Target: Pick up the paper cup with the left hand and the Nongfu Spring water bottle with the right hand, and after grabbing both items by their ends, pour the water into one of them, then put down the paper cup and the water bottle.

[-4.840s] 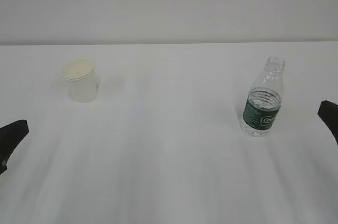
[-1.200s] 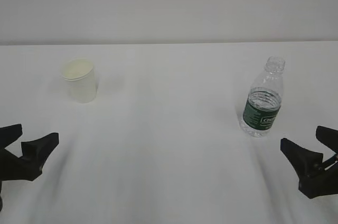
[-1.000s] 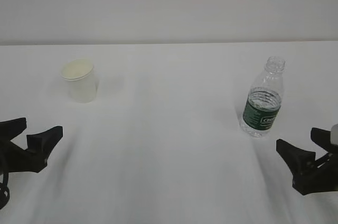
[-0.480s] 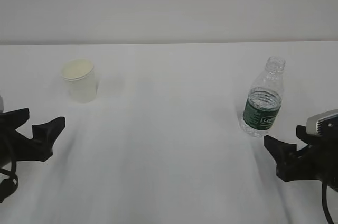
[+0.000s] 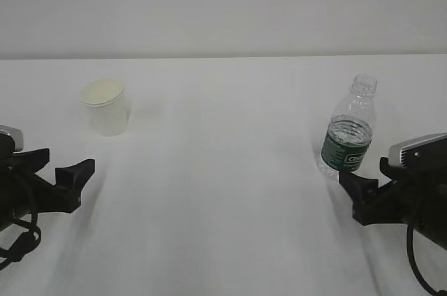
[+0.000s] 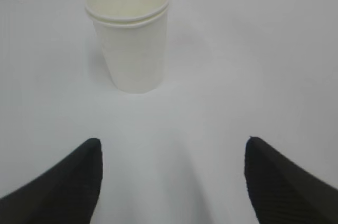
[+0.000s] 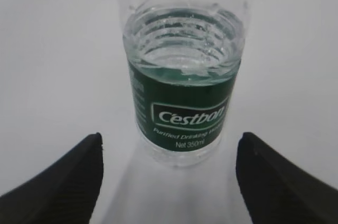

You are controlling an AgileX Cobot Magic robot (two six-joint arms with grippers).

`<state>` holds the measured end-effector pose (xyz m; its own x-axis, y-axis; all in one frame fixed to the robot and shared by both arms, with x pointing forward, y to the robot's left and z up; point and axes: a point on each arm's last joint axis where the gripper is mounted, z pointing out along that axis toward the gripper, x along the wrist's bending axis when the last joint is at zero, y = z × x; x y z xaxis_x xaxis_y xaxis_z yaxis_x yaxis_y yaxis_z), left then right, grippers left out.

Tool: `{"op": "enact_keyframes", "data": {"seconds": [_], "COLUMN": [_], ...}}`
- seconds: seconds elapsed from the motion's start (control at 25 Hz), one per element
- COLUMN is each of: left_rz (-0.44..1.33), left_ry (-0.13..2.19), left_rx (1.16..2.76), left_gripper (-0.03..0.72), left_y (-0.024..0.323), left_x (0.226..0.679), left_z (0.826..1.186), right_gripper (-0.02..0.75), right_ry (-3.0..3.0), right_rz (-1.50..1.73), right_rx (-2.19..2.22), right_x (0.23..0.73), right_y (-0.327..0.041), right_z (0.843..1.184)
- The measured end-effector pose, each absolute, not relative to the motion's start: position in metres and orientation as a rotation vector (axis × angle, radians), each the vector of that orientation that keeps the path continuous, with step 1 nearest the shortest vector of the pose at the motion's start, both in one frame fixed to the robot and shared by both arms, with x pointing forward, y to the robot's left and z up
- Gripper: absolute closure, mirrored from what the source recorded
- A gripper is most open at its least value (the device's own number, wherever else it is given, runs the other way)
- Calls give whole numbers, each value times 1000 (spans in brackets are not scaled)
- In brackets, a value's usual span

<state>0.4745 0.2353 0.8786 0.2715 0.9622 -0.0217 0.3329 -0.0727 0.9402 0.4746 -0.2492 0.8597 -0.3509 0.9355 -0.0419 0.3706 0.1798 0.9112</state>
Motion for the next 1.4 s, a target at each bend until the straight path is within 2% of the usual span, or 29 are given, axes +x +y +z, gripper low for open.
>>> {"op": "enact_keyframes", "data": {"seconds": [0.76, 1.4], "left_rz": [857, 871], "left_ry": [1223, 1228], "left_rx": [1589, 1589], "left_gripper": [95, 97], "left_y": [235, 236], "left_x": [480, 480], "left_z": [879, 879], "right_gripper": [150, 150], "right_ry": [1809, 1744], "right_rz": [1163, 1190], "right_rx": [1243, 1217], "right_x": [514, 535], "right_y": [-244, -242], "right_z": [837, 842]}}
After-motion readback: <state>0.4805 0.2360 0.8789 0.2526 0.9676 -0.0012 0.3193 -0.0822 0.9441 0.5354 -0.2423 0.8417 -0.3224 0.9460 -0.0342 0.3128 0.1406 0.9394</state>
